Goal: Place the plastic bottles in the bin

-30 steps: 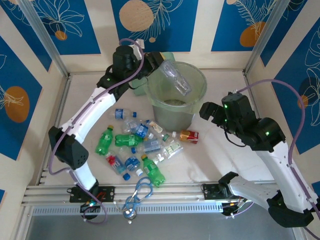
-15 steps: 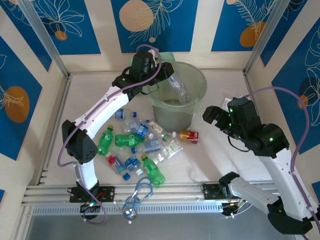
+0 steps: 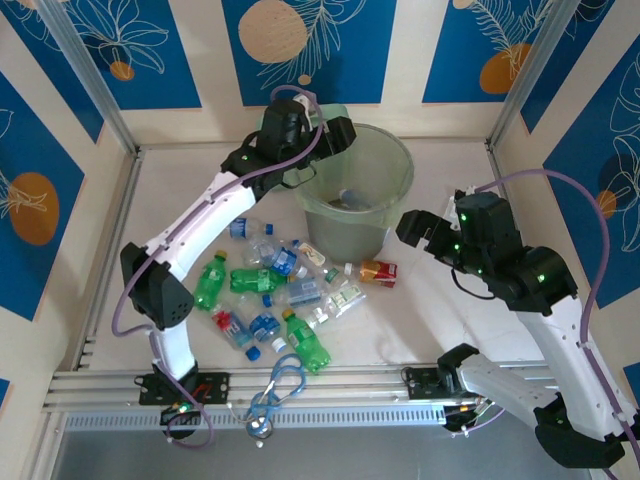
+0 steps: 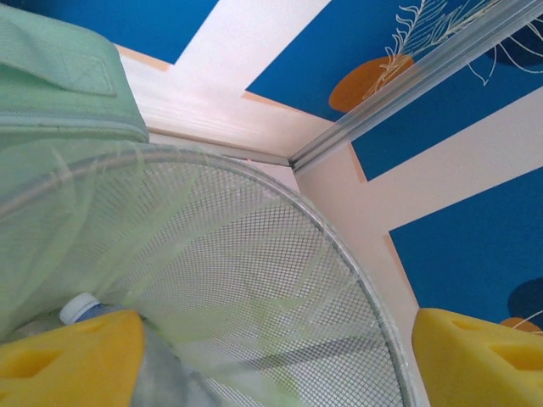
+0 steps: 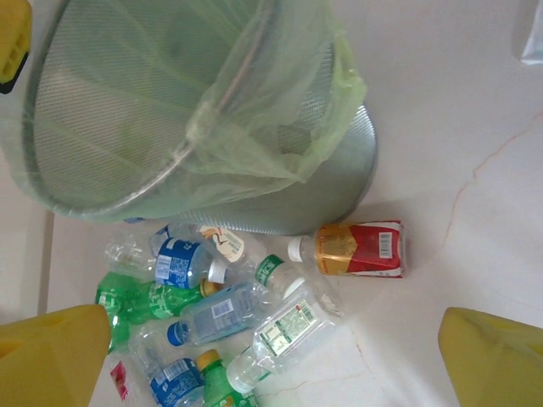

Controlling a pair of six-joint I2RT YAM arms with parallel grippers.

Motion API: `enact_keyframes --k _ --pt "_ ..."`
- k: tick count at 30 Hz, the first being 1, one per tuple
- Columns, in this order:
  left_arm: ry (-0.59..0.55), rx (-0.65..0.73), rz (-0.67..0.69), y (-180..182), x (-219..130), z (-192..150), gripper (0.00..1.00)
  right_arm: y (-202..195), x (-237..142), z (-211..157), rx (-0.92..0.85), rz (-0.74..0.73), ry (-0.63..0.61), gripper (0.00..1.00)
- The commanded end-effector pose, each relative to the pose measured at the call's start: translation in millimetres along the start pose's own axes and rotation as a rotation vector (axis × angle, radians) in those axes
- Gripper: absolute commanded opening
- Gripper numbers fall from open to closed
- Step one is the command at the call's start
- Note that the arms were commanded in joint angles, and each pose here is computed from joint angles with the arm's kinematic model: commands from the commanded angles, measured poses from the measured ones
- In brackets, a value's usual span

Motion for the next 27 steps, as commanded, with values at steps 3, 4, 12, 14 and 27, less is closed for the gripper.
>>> enact_keyframes --k 3,4,12,14,27 --pt "-0.143 0.102 -0.049 -35.9 -81.1 38.4 0.87 27.8 -4.3 -1.0 -0.085 0.146 0.035 1.0" --pt "-0.154 0.122 -0.043 -35.5 -94.0 39.3 0.88 32.3 -4.7 -3.1 -0.106 0.166 0.043 1.0" --pt "-0.162 0.04 0.164 49.0 -183.6 9.3 0.93 69.2 -0.5 -27.4 -0.311 0.225 0.087 0.99" --pt "-0.101 -0.08 0.188 85.0 -188.5 -16.3 0.93 80.7 3.7 -37.8 -0.37 0.245 0.113 0.99" --pt "0.124 -0.459 0.289 195.0 -147.1 -94.1 1.0 112.1 41.2 -72.6 -0.472 0.272 0.235 0.99"
Point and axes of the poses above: each hand's point on the last joint's axis, 136 mm out from that joint toward the fingers, its own x axis out along the fingers, its own y axis along the line the jaws close on, z = x × y, the point moved 5 cm from there along -x, back along the fingers, and after that the axes turned 5 degrees about x, right-handed, at the moved point
